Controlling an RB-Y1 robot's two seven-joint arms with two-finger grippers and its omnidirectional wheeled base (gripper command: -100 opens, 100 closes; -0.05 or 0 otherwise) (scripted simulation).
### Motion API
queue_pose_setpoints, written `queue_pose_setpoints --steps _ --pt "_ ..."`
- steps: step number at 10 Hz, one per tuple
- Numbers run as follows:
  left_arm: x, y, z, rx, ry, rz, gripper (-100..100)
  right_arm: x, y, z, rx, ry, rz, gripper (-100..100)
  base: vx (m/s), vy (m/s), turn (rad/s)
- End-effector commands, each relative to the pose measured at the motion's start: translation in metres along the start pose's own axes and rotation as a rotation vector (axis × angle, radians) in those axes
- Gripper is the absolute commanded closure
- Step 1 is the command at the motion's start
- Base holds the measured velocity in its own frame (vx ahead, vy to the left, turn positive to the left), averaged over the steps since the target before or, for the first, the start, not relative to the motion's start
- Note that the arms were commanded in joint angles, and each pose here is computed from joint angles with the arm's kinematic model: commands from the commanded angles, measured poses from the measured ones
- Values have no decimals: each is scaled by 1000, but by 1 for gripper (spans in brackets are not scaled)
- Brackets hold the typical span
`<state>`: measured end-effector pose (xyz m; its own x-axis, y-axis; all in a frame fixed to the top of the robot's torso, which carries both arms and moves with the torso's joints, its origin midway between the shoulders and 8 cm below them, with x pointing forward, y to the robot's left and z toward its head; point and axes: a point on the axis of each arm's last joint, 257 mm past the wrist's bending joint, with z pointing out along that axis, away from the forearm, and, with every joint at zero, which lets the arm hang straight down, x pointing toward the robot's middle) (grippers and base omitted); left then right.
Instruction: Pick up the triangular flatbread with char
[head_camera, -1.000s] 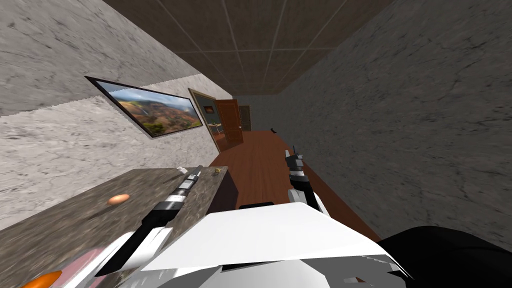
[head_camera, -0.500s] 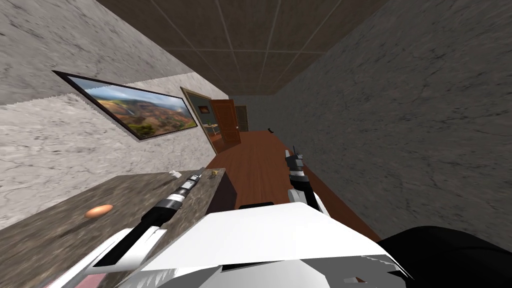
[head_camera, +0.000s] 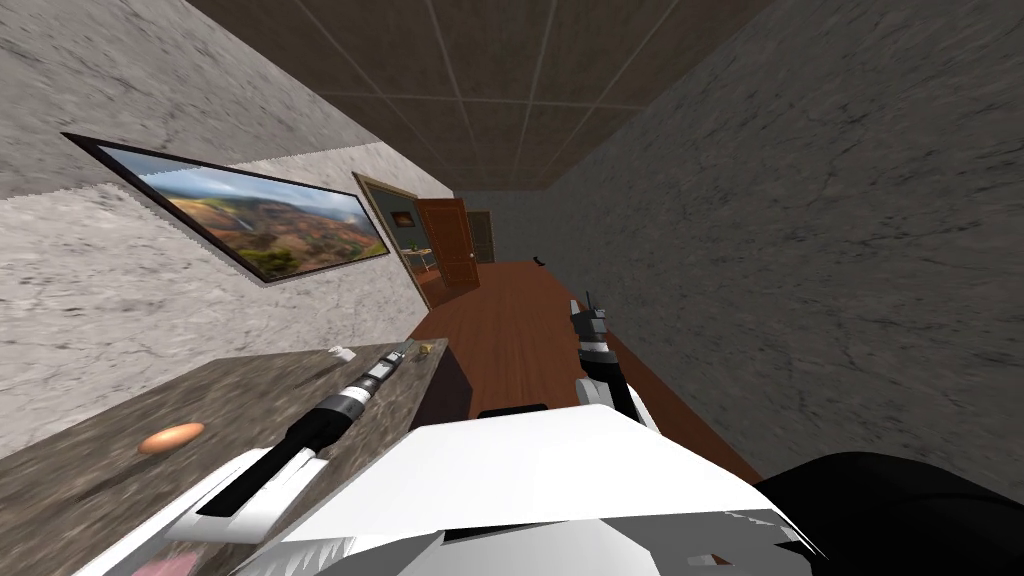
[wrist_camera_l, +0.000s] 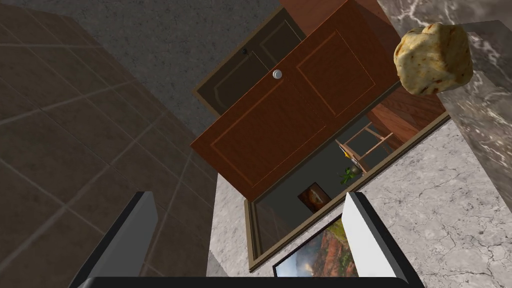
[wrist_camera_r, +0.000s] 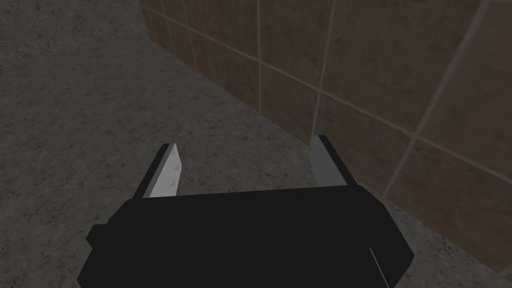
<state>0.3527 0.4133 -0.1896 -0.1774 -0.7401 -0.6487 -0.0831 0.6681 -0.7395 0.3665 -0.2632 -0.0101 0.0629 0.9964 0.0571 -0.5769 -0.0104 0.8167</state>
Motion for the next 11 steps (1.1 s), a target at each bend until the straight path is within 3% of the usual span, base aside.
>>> queue_pose_setpoints --steps 1,2,3,4,5,6,7,8,11 --pt "9 10 2 -45 45 2 -100 0 0 0 0 0 0 0 17 -4 -62" --pt "9 11 2 -50 45 2 -100 0 0 0 0 0 0 0 17 -2 -31" --pt "17 19 2 -88 85 3 -100 0 0 0 0 0 0 0 21 -3 -52" --pt "17 20 2 -93 85 3 -100 0 0 0 0 0 0 0 19 -3 -25" --pt "25 28 1 -132 124 5 -100 0 0 0 0 0 0 0 25 -6 -58" --pt "25 29 1 -136 124 5 -100 0 0 0 0 0 0 0 22 -3 -25" --pt "33 37 -1 -173 162 7 -100 0 0 0 0 0 0 0 29 -1 -33" --pt "33 39 -1 -180 163 7 -100 0 0 0 0 0 0 0 27 -2 -29" --pt "48 56 -7 -266 235 15 -100 0 0 0 0 0 0 0 30 -1 -39"
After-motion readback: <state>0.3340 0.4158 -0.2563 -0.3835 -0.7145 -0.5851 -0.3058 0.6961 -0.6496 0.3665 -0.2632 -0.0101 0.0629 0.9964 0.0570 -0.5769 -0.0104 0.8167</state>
